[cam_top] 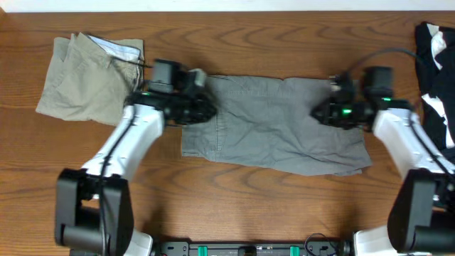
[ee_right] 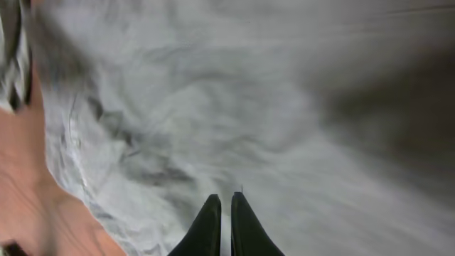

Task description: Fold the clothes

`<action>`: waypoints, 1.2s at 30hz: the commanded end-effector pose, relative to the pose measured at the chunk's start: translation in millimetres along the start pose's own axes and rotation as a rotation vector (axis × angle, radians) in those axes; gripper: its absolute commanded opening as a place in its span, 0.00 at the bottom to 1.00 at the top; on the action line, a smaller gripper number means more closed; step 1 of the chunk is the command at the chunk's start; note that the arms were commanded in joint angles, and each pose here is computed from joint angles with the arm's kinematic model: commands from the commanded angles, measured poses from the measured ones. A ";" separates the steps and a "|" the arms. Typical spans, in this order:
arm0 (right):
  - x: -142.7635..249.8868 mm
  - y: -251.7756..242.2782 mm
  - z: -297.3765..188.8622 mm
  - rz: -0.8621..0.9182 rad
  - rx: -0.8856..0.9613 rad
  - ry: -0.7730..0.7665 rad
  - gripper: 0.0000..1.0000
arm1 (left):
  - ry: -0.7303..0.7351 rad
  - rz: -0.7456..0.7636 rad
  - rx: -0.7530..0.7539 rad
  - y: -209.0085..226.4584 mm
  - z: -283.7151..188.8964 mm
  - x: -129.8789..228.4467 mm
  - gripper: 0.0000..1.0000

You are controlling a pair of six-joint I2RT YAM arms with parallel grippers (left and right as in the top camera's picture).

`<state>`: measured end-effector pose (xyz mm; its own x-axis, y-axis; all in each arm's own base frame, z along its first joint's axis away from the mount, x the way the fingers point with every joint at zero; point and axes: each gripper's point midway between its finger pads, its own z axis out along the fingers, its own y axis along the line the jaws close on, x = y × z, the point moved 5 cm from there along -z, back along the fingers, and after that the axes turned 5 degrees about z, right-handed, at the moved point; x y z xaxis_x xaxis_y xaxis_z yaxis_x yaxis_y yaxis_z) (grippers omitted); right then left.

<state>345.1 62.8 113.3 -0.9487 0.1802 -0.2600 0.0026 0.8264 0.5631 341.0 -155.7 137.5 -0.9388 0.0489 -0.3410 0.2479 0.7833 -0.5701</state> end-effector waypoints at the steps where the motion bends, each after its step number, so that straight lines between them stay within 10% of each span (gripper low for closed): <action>1: 17.5 1.3 32.8 -0.060 0.044 0.089 0.06 | 0.051 0.004 0.026 -12.0 26.4 7.0 0.17; 8: 42.9 -18.2 76.7 -0.041 0.160 0.219 0.03 | 0.173 -0.141 -0.060 8.0 75.8 32.1 0.17; 16: 51.5 -113.5 29.8 0.337 0.773 0.154 0.01 | 0.265 -0.311 -0.121 46.4 92.0 51.6 0.13; 25: 59.9 -162.5 -13.9 0.560 0.818 0.174 0.01 | 0.239 -0.412 -0.130 83.9 60.8 43.7 0.12; 36: 10.2 -44.2 -28.3 0.125 -0.102 0.082 0.01 | 0.005 -0.164 -0.024 36.6 -1.8 -3.5 0.12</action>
<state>314.4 -24.3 56.0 -0.9044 0.4217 0.0650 0.4128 0.8263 0.3831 346.5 -123.9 81.1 -0.9907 -0.1115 -0.0780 -0.0422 0.7965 -0.6032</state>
